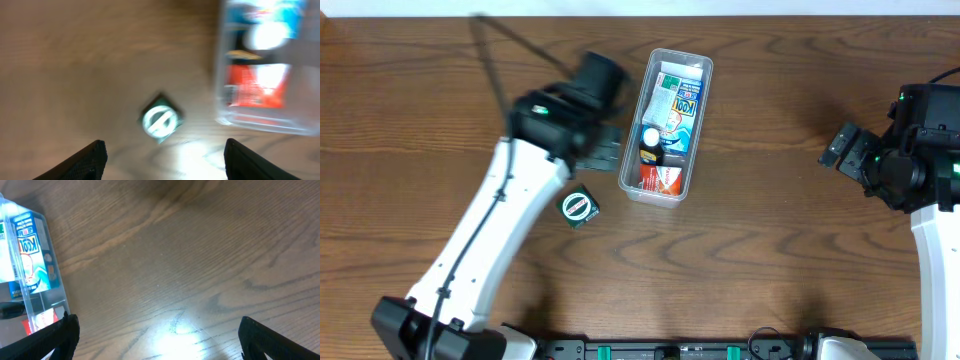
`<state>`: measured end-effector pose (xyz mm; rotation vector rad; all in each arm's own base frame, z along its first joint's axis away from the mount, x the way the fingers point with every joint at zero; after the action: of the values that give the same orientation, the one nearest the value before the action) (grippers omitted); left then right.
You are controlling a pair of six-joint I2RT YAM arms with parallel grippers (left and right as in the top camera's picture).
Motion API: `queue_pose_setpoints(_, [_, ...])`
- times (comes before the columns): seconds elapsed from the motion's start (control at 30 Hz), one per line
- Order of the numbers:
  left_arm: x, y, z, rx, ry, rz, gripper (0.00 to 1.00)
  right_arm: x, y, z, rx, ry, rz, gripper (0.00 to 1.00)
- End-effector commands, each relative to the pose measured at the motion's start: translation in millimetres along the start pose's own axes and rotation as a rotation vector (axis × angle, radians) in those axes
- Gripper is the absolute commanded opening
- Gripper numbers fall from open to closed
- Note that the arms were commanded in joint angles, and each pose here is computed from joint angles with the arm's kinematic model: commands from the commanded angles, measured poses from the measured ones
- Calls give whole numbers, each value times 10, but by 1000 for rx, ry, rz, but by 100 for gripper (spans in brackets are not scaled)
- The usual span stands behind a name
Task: Pack container
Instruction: 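Move the left gripper to the green Zam-Buk tin and grasp it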
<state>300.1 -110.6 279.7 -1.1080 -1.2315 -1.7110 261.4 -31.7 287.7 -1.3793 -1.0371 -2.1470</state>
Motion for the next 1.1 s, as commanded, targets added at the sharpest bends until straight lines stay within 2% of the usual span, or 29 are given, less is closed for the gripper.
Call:
queue_pose_setpoints(0.0, [-352, -108, 234, 173, 1, 129, 78, 22, 23, -22, 1, -2, -11, 99])
queue_pose_setpoints(0.13, [-753, -233, 352, 307, -111, 222, 78, 22, 23, -22, 1, -2, -11, 99])
queue_pose_setpoints(0.27, [-1125, -345, 350, 484, -163, 242, 80, 22, 23, -22, 1, -2, -11, 99])
queue_pose_setpoints(0.43, [-1423, -582, 287, 649, -141, 289, 92, 22, 23, -22, 1, -2, -11, 99])
queue_pose_setpoints(0.87, [-1825, -966, 188, 855, -107, 322, 93, 21, 22, -23, 1, -3, -11, 99])
queue_pose_setpoints(1.07, [-1916, -1042, 168, 876, -107, 310, 92, 22, 23, -22, 1, -2, -11, 99])
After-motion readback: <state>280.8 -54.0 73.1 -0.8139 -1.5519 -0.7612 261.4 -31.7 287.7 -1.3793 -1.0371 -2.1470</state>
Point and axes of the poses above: each gripper's point midway between its finger pads, its own x axis back along the fingers, its own z axis along the line the jaws close on, y = z × x, the point moved 7 cm from there along x, back along the fingers, and after that the axes turned 9 degrees about -x, right-handed, at the moved point
